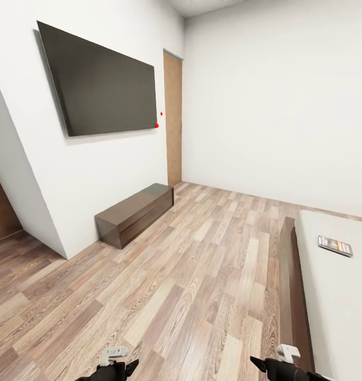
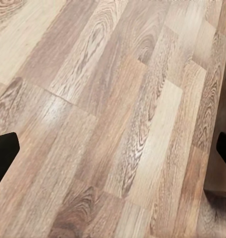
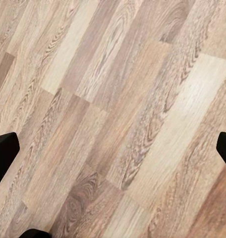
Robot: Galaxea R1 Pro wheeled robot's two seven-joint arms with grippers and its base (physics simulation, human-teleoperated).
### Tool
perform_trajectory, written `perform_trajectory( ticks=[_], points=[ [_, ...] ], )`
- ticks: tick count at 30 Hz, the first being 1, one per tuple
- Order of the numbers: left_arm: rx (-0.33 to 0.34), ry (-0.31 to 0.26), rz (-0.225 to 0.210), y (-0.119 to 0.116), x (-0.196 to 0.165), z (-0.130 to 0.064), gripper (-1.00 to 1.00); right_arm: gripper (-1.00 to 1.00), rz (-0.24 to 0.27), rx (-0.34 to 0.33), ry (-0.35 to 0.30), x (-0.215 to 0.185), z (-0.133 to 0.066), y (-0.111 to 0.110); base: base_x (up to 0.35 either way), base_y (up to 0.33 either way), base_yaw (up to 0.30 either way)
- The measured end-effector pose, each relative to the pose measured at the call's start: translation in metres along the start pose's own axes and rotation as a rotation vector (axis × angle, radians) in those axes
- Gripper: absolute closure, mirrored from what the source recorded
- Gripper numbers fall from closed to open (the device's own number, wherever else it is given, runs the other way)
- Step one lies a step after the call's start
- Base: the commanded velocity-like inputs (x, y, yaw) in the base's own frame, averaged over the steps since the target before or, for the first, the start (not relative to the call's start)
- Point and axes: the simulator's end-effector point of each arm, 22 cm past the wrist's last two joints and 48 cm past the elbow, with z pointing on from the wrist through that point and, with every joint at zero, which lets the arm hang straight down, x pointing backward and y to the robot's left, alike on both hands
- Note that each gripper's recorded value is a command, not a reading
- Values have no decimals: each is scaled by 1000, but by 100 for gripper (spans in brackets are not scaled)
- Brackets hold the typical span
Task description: In the bedroom, move the book from the bed onto either nightstand, and place the two sandals side by side next to the bed.
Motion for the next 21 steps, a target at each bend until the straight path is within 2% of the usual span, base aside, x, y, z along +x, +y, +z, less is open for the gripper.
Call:
perform_trajectory(
  ticks=[7, 21],
  points=[
    [-1, -1, 0, 0, 0, 0, -100, -100, -1, 1, -1, 0, 0, 0, 101, 0, 0],
    [0, -1, 0, 0, 0, 0, -100, -100, -3, 2, 1, 1, 0, 0, 312, 0, 0]
  ],
)
